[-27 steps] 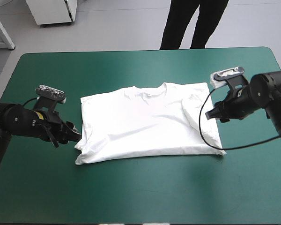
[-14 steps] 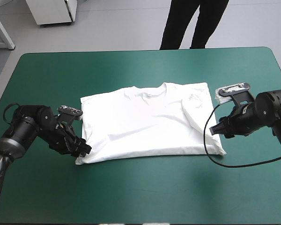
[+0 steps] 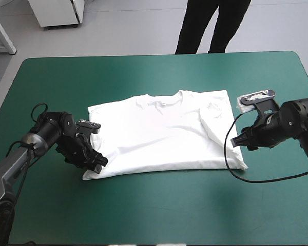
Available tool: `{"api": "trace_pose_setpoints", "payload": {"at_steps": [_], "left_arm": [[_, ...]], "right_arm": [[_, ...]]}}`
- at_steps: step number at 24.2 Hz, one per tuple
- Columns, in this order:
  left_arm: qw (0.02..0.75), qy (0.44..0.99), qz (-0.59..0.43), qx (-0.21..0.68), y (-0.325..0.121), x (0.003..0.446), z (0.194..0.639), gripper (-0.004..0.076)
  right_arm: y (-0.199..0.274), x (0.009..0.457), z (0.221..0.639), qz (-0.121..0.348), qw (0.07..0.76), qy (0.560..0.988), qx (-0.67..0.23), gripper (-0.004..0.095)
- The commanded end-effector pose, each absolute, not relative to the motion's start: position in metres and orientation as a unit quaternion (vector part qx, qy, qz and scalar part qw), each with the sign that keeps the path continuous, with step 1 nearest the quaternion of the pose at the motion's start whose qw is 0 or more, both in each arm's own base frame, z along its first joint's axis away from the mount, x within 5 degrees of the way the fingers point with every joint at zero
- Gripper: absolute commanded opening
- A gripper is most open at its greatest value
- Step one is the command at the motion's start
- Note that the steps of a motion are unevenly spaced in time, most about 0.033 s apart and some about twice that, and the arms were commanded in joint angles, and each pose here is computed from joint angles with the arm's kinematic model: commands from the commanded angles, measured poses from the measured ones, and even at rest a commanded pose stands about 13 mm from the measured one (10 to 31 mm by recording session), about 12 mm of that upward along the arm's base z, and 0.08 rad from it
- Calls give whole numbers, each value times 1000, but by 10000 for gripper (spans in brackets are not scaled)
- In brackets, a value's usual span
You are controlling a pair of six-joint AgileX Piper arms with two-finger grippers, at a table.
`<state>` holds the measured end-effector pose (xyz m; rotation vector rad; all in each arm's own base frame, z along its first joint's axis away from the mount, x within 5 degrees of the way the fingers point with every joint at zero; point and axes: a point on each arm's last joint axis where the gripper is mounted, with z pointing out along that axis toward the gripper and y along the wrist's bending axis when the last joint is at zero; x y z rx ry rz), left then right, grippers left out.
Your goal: Fold the cloth
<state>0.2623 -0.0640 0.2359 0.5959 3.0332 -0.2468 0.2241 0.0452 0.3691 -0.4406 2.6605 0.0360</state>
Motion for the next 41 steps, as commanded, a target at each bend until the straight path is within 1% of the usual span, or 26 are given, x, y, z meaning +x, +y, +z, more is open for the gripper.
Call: {"api": "trace_pose_setpoints", "payload": {"at_steps": [1,8,11,13,14,16,17,18,19,21,22,26,29,32,35,41], "left_arm": [[34,976,-93,196,-67,266,240,454],[10,977,-103,185,-69,266,215,454],[0,977,-115,181,-71,260,204,453],[-8,976,-124,176,-72,256,199,435],[-10,977,-127,174,-72,255,197,411],[-15,976,-128,173,-72,252,193,334],[-19,975,-129,179,-71,249,190,222],[-18,975,-130,179,-71,249,189,179],[-18,975,-132,180,-72,248,188,90],[-17,971,-138,192,-73,248,188,25],[-16,971,-139,192,-73,248,188,18],[-16,971,-140,194,-73,248,188,11],[-17,971,-144,192,-74,247,189,11],[-19,970,-144,194,-74,247,189,11],[-19,970,-146,193,-74,247,189,11],[-20,970,-146,194,-74,247,189,11]], "right_arm": [[42,221,383,6,261,953,-155,513],[42,221,383,7,262,953,-154,514],[40,222,383,-5,260,954,-151,514],[36,223,380,-22,258,955,-144,514],[35,223,379,-31,255,956,-141,513],[33,225,373,-41,246,959,-136,514],[33,228,365,-46,234,961,-138,514],[33,228,361,-46,231,962,-139,514],[34,233,352,-46,217,965,-141,514],[35,240,339,-49,197,969,-143,514],[36,242,336,-46,191,970,-143,514],[46,258,318,-10,166,975,-149,516],[51,272,294,4,116,981,-153,516],[57,283,275,20,83,984,-155,516],[58,292,256,20,51,986,-156,516],[62,301,231,27,12,988,-153,520]]}}
